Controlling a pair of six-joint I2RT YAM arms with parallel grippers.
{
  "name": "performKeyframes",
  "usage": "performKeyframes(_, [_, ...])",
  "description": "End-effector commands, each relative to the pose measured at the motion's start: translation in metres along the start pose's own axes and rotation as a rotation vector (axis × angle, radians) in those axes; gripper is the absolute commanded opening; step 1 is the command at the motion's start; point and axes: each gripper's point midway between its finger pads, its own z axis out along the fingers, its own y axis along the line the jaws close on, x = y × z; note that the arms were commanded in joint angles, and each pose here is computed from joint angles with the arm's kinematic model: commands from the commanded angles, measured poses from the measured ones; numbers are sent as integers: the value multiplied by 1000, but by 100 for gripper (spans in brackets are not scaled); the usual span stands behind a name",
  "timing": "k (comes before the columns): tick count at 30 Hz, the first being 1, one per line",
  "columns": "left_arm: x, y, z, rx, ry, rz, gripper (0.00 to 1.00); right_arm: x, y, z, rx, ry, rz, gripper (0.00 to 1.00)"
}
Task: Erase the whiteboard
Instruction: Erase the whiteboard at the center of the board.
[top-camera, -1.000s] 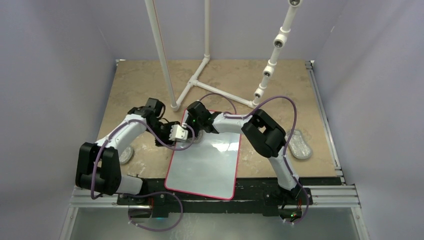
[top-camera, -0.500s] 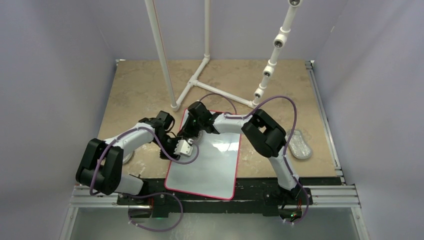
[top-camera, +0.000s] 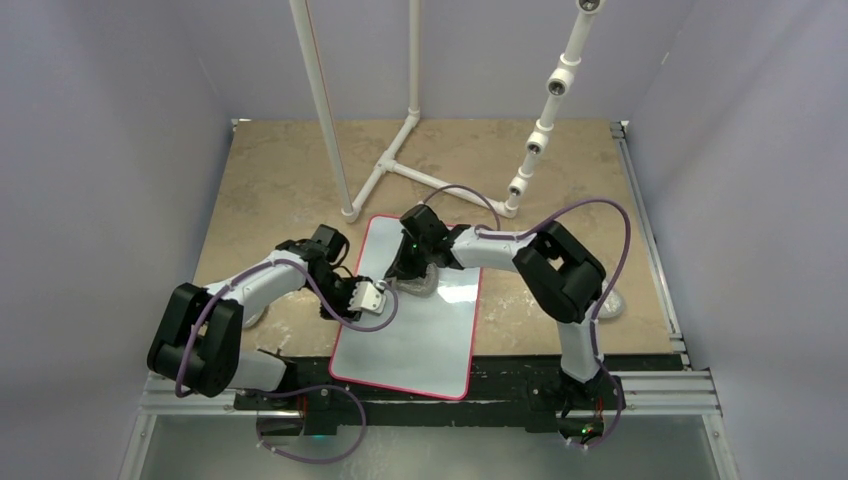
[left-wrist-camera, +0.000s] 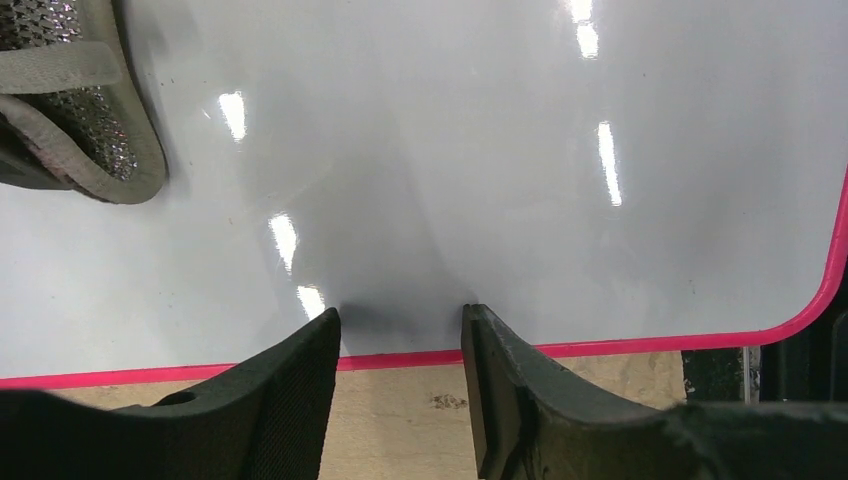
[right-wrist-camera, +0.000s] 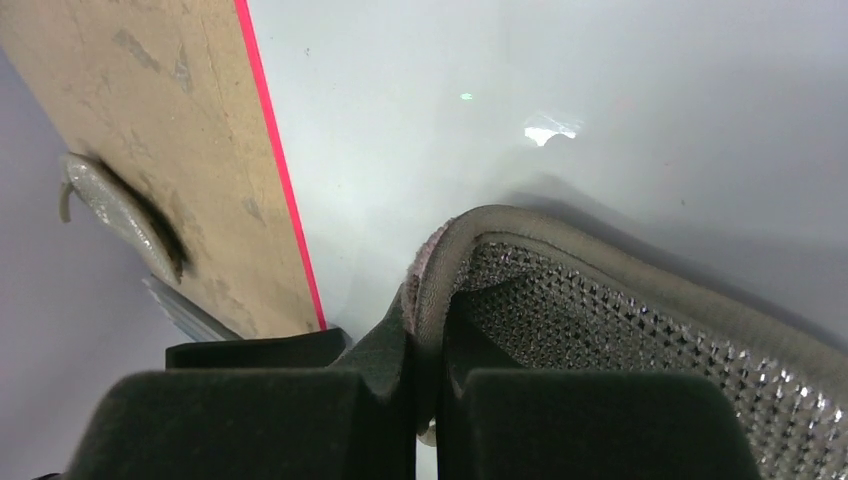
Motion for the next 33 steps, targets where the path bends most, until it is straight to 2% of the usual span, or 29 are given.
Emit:
performKeyframes(1, [55, -35, 20, 123, 211, -6, 46, 7, -45, 26, 213, -25, -92, 0])
performKeyframes(5, [56, -36, 18, 129, 221, 0, 45, 41, 3, 52, 140, 60, -147, 0])
performKeyframes(8, [59, -37, 18, 132, 231, -2, 44, 57, 7, 65, 135, 114, -150, 0])
performKeyframes(9, [59, -37, 18, 131, 231, -2, 43, 61, -1, 63, 157, 131, -126, 0])
performKeyframes(11, [58, -38, 19, 131, 227, -4, 42, 45, -22, 54, 205, 82, -95, 0])
performKeyframes(18, [59, -40, 19, 131, 228, 4, 38, -21, -147, -10, 398, -107, 79, 0])
performKeyframes(21, [61, -42, 18, 133, 240, 13, 37, -28, -165, -16, 420, -136, 112, 0])
performKeyframes(25, [64, -44, 18, 140, 249, 25, 36, -37, -127, 16, 331, -160, 98, 0])
performKeyframes(33, [66, -40, 14, 126, 271, 49, 35, -73, -7, 72, 161, -222, 64, 0])
